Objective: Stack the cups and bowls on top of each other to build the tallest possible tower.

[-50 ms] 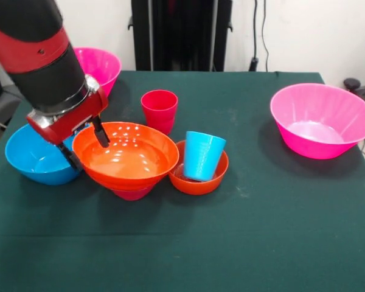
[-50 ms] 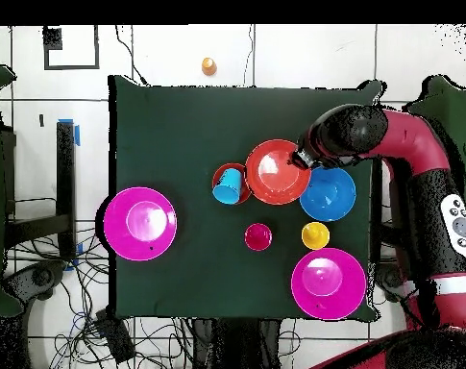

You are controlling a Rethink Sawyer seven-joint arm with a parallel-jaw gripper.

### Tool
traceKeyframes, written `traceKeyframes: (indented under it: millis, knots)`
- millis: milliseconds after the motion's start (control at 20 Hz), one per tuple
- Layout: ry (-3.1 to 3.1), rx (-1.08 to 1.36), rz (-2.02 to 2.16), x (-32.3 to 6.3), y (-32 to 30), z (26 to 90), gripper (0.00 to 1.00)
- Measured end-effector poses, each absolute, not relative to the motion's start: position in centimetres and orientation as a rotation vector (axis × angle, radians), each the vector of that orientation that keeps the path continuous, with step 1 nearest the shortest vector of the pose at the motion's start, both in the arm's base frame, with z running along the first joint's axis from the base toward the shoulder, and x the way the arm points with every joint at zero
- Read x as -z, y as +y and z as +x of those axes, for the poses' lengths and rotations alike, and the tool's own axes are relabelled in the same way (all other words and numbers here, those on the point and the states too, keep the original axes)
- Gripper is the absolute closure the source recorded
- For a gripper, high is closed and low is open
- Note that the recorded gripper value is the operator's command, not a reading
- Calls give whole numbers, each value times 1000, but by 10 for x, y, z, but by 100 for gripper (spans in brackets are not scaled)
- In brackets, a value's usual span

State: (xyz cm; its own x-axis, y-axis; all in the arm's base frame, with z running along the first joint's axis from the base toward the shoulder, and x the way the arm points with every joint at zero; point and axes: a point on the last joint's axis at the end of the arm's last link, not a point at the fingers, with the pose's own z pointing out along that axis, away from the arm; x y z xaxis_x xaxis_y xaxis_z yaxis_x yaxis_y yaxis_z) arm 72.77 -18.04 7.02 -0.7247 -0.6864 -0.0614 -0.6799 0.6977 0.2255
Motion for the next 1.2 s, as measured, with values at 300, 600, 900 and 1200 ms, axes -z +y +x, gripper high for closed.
traceKeyframes:
  millis: [300, 600, 900, 1200]
  knots:
    - [-2881, 237, 1018, -121, -143, 724, 0]
    - [-2929, 71, 833, -178, -84, 727, 0]
    - [-2974, 48, 659, -220, -30, 710, 0]
    - [-3108, 12, 413, -244, 16, 672, 0]
